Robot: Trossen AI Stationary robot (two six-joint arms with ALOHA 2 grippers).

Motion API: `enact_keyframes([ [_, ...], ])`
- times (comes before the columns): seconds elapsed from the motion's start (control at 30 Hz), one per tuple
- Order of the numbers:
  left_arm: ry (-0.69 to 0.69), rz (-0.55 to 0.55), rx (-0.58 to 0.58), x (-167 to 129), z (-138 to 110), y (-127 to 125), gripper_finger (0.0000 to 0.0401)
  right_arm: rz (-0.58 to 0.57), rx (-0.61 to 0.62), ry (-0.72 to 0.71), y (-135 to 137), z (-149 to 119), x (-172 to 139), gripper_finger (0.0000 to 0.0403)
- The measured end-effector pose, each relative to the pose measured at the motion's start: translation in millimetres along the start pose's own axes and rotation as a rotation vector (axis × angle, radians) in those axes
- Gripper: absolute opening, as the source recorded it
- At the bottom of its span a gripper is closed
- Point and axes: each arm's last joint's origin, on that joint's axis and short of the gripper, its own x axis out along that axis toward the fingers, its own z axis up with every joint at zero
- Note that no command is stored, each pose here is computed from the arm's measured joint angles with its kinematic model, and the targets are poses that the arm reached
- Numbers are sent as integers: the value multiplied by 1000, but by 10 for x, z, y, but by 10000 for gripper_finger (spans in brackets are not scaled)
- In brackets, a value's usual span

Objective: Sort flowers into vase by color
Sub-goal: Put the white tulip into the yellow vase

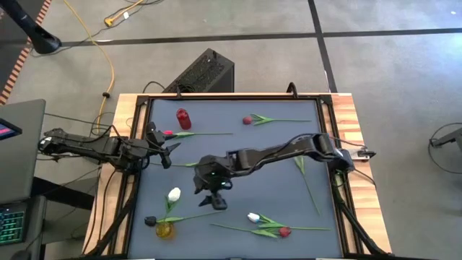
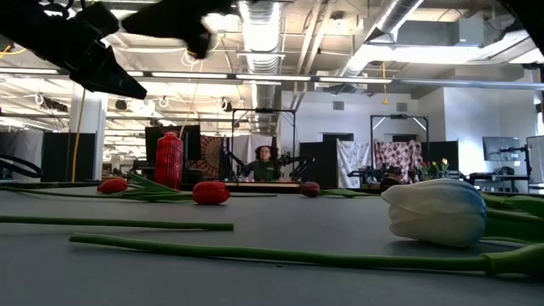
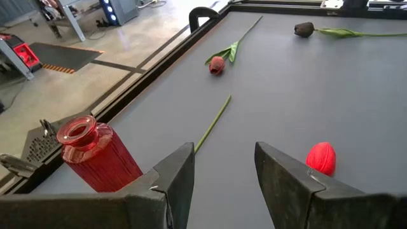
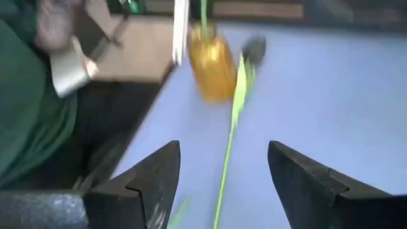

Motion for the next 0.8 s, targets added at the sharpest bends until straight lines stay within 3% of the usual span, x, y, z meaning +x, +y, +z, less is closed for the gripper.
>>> enact_keyframes([
  [0.2, 0, 0, -6, 0, 1, 0, 155, -29, 9, 236, 195, -76, -472, 265],
  [0.37, -1, 0, -8, -1, 2, 0, 155, -28, 49, 513, 379, -280, -757, 265],
  [0.63, -1, -1, -9, -1, 2, 0, 155, -190, 397, 858, 613, -624, -841, 265],
  [0.8, -1, -1, -10, -1, 2, 0, 155, -230, 430, 1031, 868, -915, -735, 265],
])
